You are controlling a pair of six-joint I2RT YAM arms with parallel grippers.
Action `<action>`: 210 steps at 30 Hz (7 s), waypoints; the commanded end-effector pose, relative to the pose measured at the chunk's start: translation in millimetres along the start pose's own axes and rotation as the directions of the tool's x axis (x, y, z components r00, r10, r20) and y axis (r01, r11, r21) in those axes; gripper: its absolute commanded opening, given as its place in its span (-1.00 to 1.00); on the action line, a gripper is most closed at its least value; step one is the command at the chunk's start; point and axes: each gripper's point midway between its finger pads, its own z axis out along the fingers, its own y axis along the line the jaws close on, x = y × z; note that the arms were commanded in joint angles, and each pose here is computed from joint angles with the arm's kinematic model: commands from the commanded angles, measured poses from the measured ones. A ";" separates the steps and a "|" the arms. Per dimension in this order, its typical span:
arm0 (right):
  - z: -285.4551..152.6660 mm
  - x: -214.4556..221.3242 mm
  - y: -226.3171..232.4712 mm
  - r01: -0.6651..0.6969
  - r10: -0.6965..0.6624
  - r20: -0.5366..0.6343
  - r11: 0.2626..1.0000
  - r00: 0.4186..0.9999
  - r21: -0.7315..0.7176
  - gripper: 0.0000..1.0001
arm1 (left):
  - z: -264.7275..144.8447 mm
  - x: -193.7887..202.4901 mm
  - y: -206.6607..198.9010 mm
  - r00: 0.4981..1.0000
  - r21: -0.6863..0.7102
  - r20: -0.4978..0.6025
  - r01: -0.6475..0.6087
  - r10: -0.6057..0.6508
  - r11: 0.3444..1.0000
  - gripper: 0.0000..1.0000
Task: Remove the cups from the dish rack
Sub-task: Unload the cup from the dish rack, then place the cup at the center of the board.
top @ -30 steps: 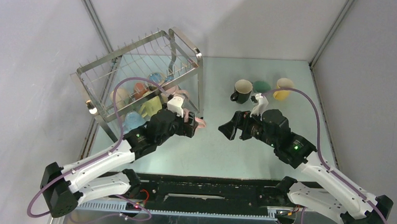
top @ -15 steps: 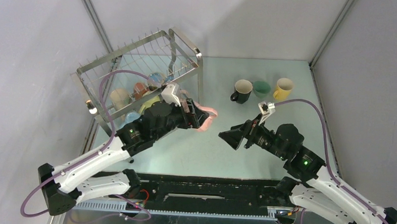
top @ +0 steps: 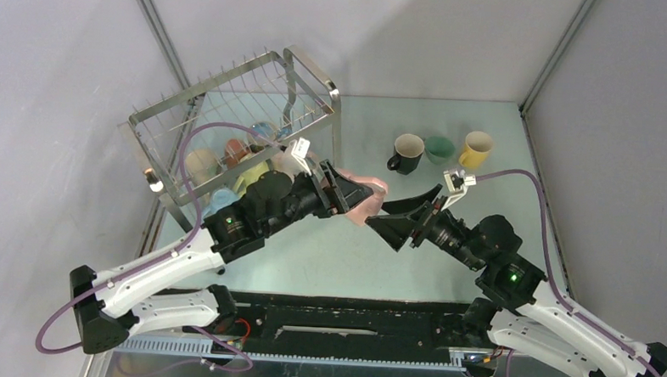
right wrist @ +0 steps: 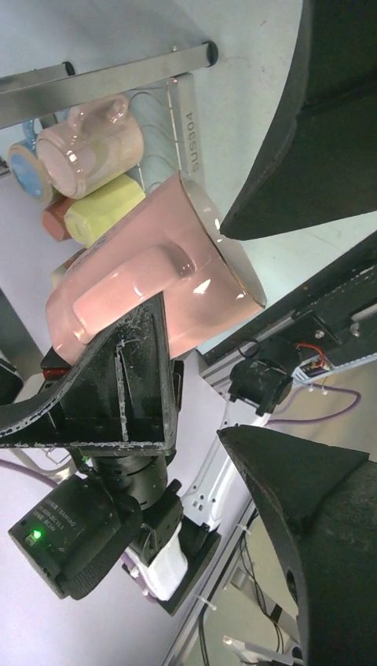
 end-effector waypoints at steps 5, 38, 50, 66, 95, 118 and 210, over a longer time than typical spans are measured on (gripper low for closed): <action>1.4 -22.7 22.2 -0.017 0.024 0.089 0.997 0.996 -0.082 0.86 | -29.2 -63.4 -103.5 0.974 0.338 0.131 0.131 -0.185 0.932 -0.76; 20.9 -38.8 41.1 -0.007 0.029 0.152 0.989 0.988 -0.147 -0.47 | -19.7 -41.5 -127.0 0.939 0.444 -0.001 0.308 -0.343 0.841 -0.76; 13.3 -44.7 39.8 0.000 0.020 0.174 0.993 0.984 -0.114 -1.00 | -20.6 -39.5 -121.6 0.951 0.426 0.015 0.274 -0.310 0.862 0.25; -2.5 -56.9 35.9 0.000 -0.001 0.188 1.000 0.982 0.008 -1.00 | -32.2 -48.4 -104.6 0.984 0.324 0.115 0.089 -0.133 0.942 1.00; -34.1 -25.1 -32.1 0.046 0.000 -0.112 0.910 0.994 0.412 -1.00 | -79.5 -25.6 -58.5 0.961 0.211 -0.002 -0.270 0.277 0.939 1.00; -151.9 -123.1 -270.1 -0.245 0.101 0.230 0.178 0.968 0.953 -1.00 | -104.3 9.2 45.2 0.708 0.020 -0.222 -0.684 0.671 0.729 1.00; -155.9 -142.6 -488.4 -0.233 0.400 0.262 -0.120 0.878 0.965 -0.22 | -100.1 -8.0 78.2 0.702 -0.080 -0.060 -0.712 0.710 0.697 1.00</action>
